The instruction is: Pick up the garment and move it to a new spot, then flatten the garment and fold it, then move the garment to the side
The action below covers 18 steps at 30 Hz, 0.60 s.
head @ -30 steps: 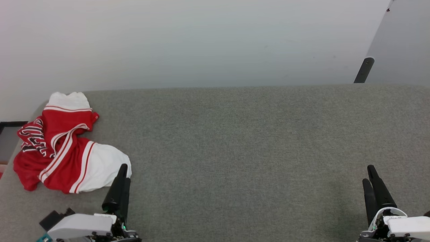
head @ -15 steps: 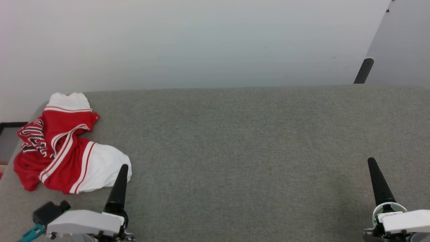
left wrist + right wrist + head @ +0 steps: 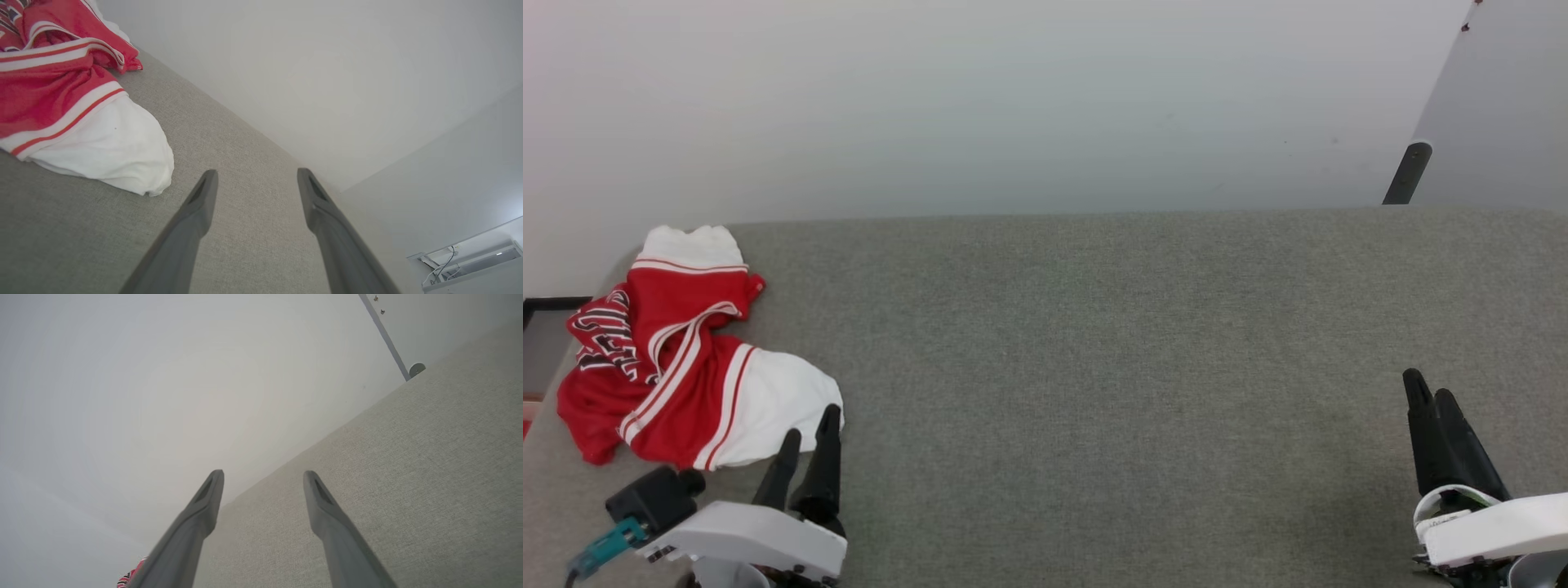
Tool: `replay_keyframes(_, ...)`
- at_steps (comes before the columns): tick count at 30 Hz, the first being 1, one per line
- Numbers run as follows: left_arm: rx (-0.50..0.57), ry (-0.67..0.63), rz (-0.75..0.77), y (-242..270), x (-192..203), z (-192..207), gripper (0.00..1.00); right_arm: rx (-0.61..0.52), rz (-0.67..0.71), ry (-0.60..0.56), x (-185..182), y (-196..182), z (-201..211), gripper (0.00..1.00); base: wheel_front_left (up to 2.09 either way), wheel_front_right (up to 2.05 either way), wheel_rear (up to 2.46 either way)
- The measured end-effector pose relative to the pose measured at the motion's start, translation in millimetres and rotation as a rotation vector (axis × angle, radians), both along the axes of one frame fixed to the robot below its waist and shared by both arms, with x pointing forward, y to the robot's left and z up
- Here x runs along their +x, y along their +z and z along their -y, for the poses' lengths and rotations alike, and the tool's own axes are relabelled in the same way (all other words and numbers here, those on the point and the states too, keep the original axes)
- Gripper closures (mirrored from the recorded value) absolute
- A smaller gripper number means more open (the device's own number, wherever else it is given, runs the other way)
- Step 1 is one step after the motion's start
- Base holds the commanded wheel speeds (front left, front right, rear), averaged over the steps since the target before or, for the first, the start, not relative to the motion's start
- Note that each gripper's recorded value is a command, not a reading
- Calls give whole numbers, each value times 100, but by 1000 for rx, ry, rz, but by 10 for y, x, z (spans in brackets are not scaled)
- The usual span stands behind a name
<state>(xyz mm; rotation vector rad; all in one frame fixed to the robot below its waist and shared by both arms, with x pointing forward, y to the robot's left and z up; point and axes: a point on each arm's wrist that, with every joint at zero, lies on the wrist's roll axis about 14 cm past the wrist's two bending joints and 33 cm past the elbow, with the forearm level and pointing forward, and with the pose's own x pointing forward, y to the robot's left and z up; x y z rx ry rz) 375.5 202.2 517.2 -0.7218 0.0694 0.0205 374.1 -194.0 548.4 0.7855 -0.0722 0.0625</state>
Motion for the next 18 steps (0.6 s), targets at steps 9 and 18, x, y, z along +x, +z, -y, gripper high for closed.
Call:
replay_keyframes(9,228,-2,34,67,0,-36,0,-217,22,-8,-23,103,-21,0,0,0,0)
replay_keyframes(18,388,12,78,147,-11,-68,0,-392,22,-30,-51,126,3,0,0,0,0)
